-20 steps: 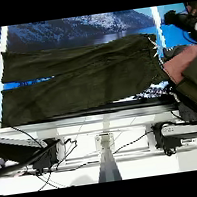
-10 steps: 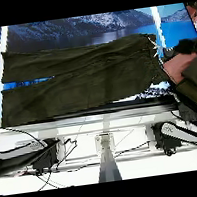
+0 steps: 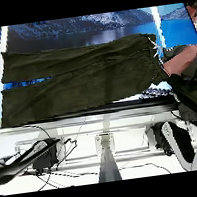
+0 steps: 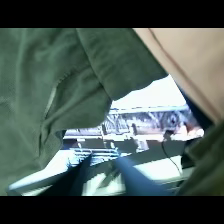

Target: Fold the clothes and pants, and hang the long-sleeved shirts on hangers.

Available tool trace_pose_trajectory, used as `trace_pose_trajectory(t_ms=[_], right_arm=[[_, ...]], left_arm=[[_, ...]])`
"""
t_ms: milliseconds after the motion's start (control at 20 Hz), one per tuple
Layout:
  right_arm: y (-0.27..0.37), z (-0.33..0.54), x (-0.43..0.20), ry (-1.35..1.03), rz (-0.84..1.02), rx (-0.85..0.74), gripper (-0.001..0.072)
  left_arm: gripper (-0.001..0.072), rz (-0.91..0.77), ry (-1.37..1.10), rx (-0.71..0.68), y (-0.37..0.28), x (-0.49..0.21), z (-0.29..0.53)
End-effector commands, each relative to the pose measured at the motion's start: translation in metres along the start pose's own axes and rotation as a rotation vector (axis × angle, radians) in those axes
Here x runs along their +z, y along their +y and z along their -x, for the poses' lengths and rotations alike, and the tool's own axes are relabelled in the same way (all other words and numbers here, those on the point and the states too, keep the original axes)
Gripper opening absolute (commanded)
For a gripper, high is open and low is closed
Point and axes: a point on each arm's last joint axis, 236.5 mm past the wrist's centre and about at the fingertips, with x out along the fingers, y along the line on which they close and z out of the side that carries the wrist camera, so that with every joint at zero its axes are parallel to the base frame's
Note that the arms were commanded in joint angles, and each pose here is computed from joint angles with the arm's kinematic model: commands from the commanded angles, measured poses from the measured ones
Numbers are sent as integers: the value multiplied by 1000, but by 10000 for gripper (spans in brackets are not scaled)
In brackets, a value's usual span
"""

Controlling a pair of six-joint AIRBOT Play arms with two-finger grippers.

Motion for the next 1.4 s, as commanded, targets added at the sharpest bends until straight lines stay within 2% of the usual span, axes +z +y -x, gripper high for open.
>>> trace_pose_trajectory(t_ms=[0, 150, 200, 250, 300, 350, 550, 600, 650, 800, 950, 1000, 1050, 1200, 1250, 1350], right_arm=[[-3, -10, -2, -118, -217, 12, 485], [-13, -14, 8, -184, -355, -1, 499], [-17, -16, 12, -205, -400, -3, 559], [-20, -18, 16, -218, -433, -6, 599], [-21, -22, 20, -223, -457, 2, 629], [-17, -28, 23, -216, -497, 30, 630], [-20, -61, 18, -135, -643, 69, 631], [-23, -69, 14, -109, -666, 65, 631], [-23, -75, 11, -87, -687, 71, 631], [-14, -88, 13, -82, -656, 85, 620], [3, -90, 35, -169, -491, 82, 607], [11, -88, 43, -191, -431, 84, 579], [19, -86, 51, -212, -362, 88, 474], [32, -77, 68, -277, -238, 76, 79], [33, -75, 71, -290, -231, 77, 32], [35, -72, 72, -297, -224, 80, 32]], left_arm=[[16, -108, 32, 44, -32, -41, -31], [20, -95, 50, 7, -62, -73, -50], [20, -100, 78, -3, -66, -85, -57], [63, -100, 100, -7, -67, -93, -61], [342, -93, 120, -17, -68, -99, -64], [703, -77, 131, -23, -70, -102, -66], [662, -22, 134, -16, -67, -103, -65], [550, -28, 138, 2, -61, -104, -65], [474, -23, 140, 12, -56, -105, -65], [473, 55, 139, 45, -35, -107, -63], [473, 122, 173, 81, -10, -119, -58], [473, 149, 198, 99, 1, -127, -54], [473, 175, 225, 119, 14, -136, -50], [471, 284, 321, 166, 48, -170, -35], [471, 324, 351, 176, 57, -181, -29], [471, 387, 411, 186, 70, -206, -19]])
